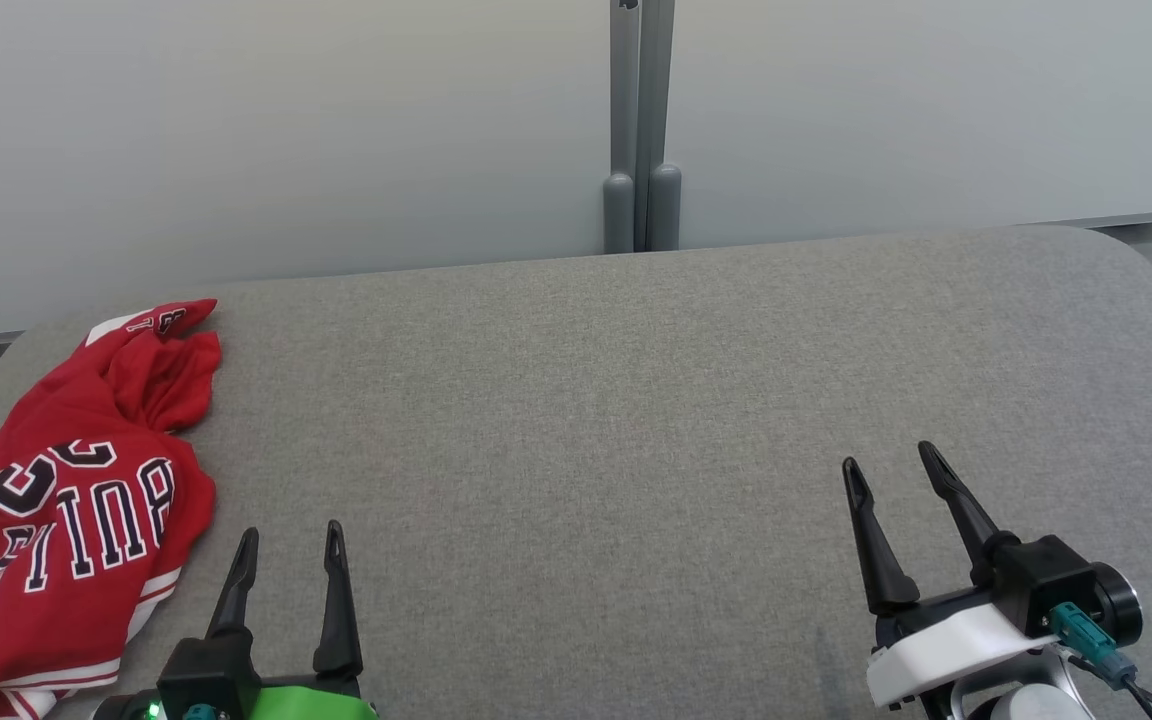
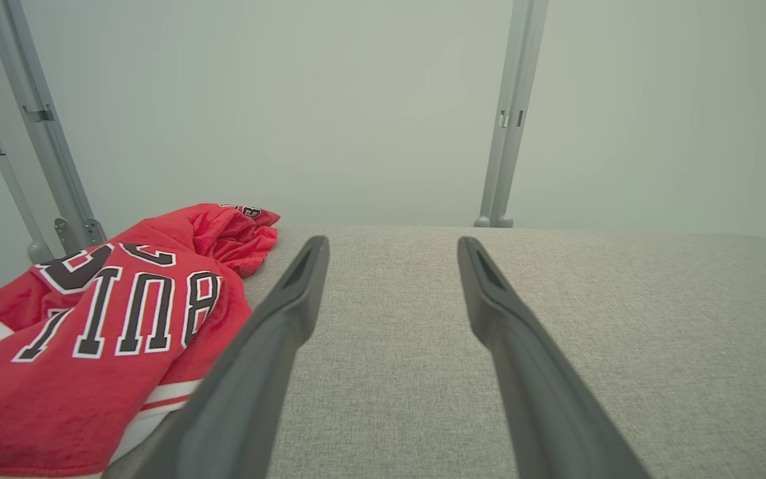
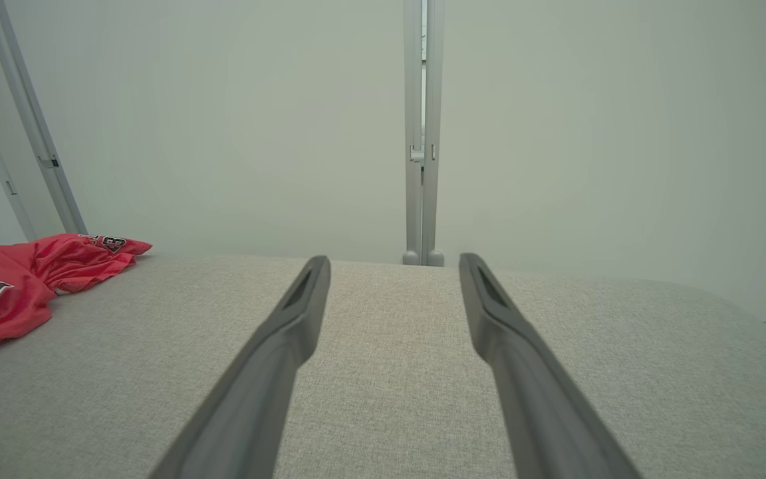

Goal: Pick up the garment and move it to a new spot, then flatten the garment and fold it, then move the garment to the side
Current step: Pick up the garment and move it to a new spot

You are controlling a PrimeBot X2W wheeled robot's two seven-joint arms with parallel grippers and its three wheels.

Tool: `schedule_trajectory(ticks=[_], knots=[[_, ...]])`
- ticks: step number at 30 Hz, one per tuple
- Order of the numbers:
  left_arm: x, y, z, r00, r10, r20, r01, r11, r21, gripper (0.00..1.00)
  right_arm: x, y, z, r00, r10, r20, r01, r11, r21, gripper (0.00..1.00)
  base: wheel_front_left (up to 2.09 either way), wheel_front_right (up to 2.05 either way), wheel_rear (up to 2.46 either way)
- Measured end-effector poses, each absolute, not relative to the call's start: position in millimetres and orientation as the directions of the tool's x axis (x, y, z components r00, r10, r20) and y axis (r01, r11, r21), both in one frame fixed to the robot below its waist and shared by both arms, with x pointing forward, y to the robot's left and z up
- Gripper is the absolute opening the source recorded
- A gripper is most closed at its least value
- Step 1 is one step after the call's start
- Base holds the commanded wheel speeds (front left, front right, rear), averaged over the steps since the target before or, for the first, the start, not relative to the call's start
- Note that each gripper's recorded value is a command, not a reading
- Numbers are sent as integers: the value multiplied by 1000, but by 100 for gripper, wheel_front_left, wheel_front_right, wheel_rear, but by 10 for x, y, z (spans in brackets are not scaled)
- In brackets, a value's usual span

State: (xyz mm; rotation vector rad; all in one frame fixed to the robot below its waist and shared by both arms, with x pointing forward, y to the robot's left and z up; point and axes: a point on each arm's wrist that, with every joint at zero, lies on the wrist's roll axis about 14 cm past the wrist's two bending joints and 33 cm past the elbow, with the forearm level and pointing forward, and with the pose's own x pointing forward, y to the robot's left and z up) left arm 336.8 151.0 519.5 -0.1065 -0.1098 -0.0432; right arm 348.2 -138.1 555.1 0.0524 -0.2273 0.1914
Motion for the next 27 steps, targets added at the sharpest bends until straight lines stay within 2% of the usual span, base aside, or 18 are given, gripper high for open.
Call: schedule_trajectory(ticks=[27], knots=[[3350,1525,5157,995,-36,91,46,993,-109,100,3504,-1408,5513,961,172,218,-188,981,56,100,0,0,0]])
